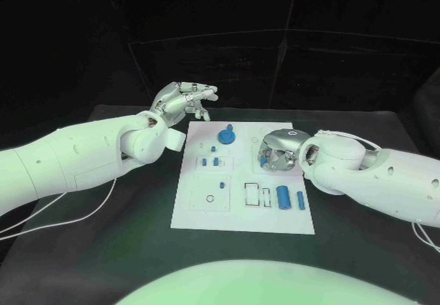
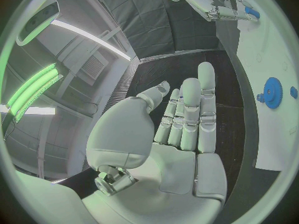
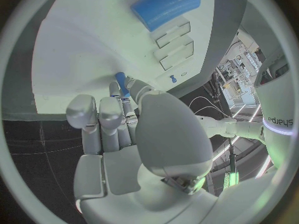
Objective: Assemble the parts on the task board
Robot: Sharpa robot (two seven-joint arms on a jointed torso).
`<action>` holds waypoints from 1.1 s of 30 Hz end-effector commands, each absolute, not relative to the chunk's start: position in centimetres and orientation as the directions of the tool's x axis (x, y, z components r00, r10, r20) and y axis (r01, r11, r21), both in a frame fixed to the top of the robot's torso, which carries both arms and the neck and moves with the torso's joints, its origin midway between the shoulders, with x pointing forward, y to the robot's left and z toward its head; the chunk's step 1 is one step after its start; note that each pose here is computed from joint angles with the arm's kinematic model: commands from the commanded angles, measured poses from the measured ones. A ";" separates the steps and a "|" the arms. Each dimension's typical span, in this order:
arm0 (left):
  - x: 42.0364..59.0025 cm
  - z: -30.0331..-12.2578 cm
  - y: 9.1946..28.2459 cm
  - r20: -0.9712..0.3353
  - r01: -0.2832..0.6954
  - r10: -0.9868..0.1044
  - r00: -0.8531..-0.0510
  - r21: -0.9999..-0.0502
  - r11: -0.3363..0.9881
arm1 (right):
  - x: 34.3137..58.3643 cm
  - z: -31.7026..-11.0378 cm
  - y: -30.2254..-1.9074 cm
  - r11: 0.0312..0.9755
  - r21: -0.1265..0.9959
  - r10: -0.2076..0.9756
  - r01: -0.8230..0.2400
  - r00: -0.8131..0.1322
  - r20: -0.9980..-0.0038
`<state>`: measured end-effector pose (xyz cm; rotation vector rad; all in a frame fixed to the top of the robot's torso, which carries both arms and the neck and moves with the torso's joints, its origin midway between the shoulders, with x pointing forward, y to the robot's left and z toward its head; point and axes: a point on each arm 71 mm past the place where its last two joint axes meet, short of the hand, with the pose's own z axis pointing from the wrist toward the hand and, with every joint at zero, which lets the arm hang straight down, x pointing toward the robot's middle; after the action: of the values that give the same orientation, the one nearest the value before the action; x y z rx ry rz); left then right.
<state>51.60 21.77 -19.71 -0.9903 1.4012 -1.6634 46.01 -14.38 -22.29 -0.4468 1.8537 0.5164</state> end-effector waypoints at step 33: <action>51.8 -19.7 22.0 0.104 0.053 -0.894 -0.436 -0.989 -0.141 | 42.3 -19.0 -12.0 0.738 0.351 0.196 -0.576 -0.315 -0.929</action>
<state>51.76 22.08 -19.79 -0.9930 1.4002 -1.6551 42.52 -12.60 -19.61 -0.3544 1.7643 0.7156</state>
